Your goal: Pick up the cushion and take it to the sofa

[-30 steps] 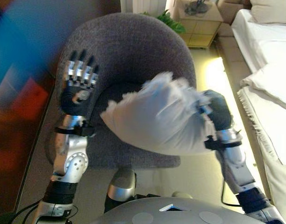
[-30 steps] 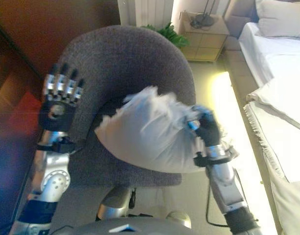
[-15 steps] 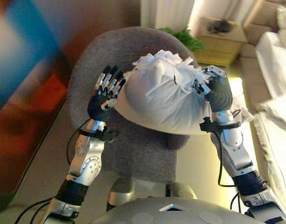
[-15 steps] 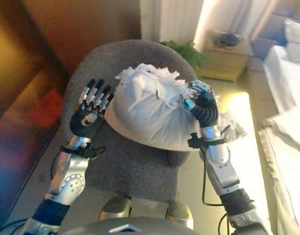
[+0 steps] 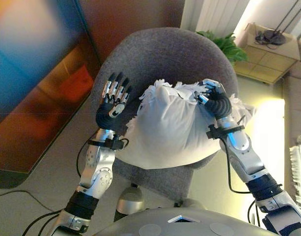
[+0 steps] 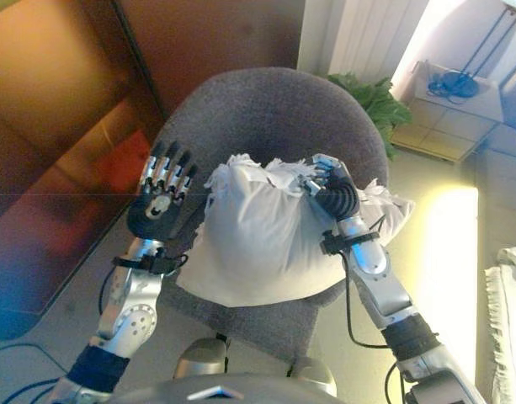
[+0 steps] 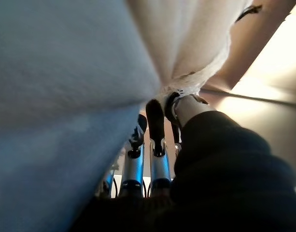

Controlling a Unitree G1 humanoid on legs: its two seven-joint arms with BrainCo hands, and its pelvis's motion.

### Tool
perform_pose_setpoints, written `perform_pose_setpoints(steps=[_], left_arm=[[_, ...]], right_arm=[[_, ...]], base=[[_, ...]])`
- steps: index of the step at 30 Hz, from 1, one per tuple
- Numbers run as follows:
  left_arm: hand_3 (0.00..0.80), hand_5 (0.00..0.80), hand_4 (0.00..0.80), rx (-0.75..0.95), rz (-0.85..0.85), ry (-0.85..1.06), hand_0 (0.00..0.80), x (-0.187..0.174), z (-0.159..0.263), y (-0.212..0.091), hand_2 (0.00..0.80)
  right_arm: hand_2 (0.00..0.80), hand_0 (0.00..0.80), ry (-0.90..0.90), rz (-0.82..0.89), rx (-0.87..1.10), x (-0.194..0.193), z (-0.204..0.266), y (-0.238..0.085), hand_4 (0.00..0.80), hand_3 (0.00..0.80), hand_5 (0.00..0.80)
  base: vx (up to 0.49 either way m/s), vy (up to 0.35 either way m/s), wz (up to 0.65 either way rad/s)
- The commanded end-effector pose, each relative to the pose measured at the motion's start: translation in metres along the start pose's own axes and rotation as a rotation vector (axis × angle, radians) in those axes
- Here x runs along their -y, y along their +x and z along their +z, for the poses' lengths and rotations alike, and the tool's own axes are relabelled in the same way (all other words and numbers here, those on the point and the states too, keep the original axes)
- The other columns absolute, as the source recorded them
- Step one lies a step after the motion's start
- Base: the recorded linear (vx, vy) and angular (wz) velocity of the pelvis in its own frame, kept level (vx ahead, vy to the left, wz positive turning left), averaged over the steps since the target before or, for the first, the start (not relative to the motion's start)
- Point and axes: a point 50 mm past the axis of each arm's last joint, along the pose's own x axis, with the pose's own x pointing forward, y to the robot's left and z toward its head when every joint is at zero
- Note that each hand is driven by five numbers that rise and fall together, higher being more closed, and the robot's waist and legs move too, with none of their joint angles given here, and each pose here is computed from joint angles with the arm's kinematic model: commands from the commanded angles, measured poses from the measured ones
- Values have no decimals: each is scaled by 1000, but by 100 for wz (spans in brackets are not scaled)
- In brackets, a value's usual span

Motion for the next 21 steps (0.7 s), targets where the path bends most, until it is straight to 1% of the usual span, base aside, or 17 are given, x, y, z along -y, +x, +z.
perform_pose_setpoints(steps=[1, 5, 12, 16, 21], left_arm=[[0, 0, 0, 38, -35, 56, 0, 2, 7, 6, 0], [0, 0, 0, 17, -47, 54, 0, 1, 6, 3, 0], [0, 0, 0, -29, -49, 69, 0, -2, 2, 4, 0], [0, 0, 0, -59, -58, 72, 0, -5, 1, 5, 0], [0, 0, 0, -75, -93, 64, 0, -4, 2, 10, 0]], right_arm=[[800, 800, 82, -55, 313, 0, 59, 36, 800, 800, 800], [800, 800, 80, -127, 267, 3, 48, 40, 800, 800, 800], [800, 800, 51, -264, 139, 9, 22, 59, 800, 800, 800], [800, 800, 61, -355, 71, 26, 12, 69, 800, 800, 800], [800, 800, 67, -422, -12, 36, -1, 78, 800, 800, 800]], base=[[153, 78, 15], [107, 53, 9], [72, 11, 20], [48, -14, 19], [17, -34, 18]])
